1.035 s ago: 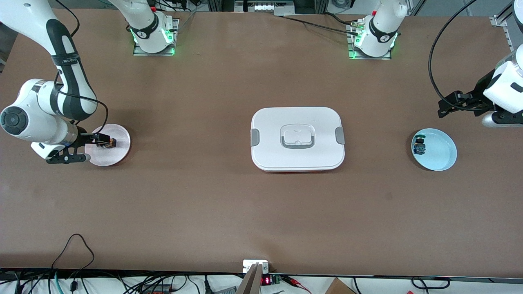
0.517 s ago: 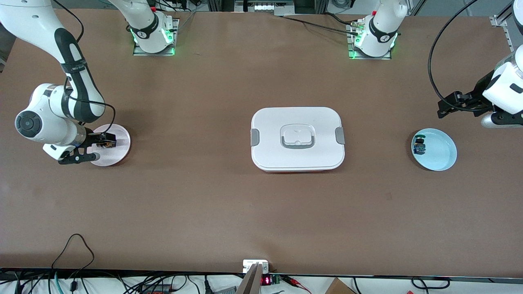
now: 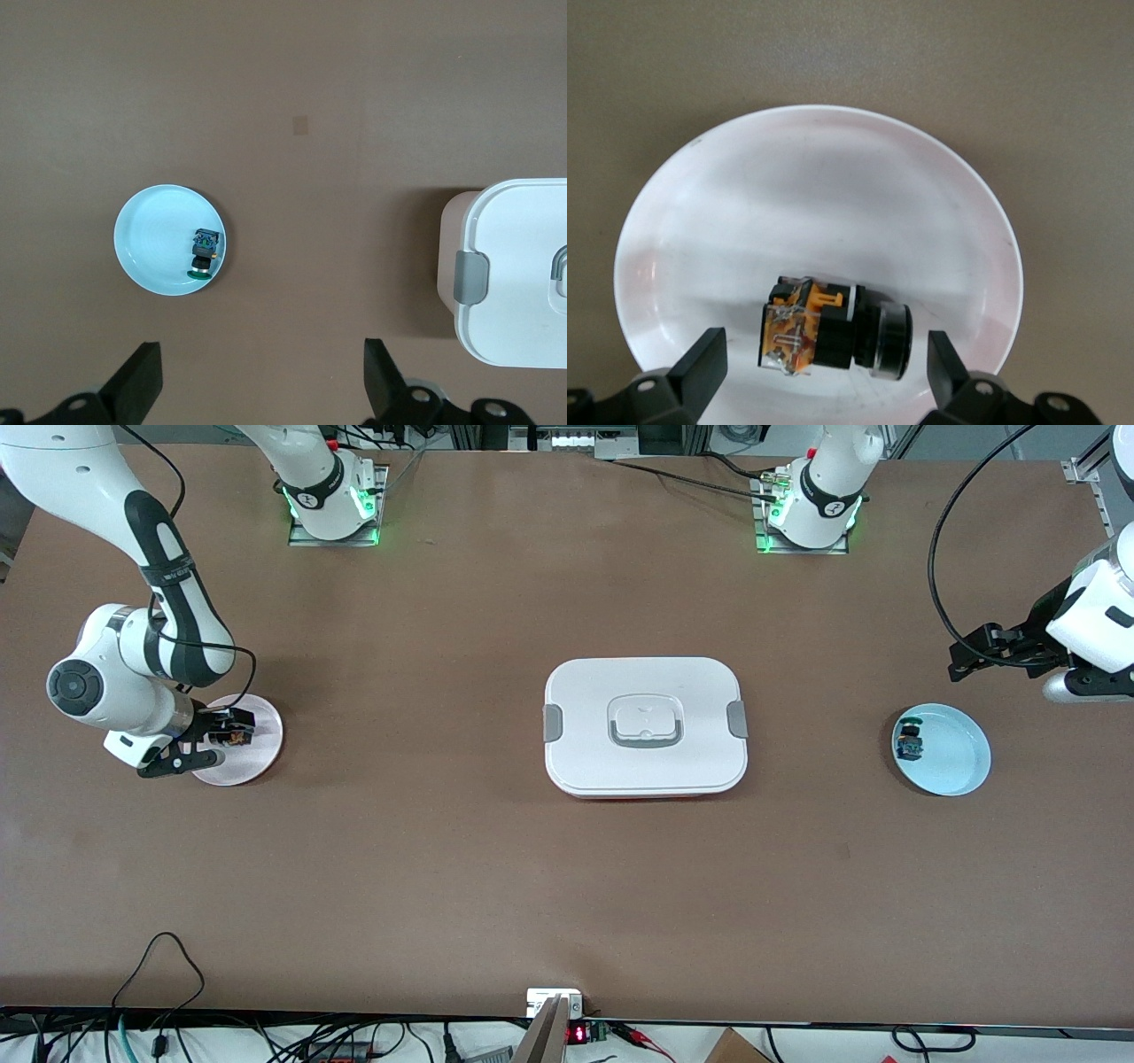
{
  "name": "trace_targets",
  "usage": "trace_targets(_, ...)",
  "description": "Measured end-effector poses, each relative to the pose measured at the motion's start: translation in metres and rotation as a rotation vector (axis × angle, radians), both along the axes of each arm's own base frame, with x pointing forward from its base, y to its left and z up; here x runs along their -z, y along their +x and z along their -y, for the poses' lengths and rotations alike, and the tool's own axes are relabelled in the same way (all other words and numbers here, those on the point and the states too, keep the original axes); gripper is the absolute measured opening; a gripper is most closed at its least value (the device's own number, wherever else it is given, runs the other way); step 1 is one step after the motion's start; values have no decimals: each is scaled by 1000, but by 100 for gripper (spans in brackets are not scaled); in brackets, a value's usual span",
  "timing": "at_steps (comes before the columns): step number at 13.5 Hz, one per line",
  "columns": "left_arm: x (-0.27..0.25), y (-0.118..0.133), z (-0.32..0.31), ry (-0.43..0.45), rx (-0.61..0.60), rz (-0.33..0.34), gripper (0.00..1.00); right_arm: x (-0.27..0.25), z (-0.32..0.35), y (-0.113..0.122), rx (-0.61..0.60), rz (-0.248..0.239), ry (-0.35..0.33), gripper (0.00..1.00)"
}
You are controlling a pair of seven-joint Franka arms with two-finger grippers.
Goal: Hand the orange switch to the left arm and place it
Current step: 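Lower the right gripper and close it on the orange switch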
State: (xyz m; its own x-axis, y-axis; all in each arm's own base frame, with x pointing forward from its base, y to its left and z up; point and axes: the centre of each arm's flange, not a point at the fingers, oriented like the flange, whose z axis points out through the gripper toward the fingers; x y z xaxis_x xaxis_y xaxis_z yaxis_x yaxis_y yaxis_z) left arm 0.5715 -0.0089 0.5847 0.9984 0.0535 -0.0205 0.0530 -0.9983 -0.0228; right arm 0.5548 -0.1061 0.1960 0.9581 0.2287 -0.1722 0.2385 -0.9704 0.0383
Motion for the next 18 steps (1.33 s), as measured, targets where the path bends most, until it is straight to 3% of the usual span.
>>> trace_targets(18,0,0,0,0,-2,0,100,21,7,-4,26,-11,-3,100)
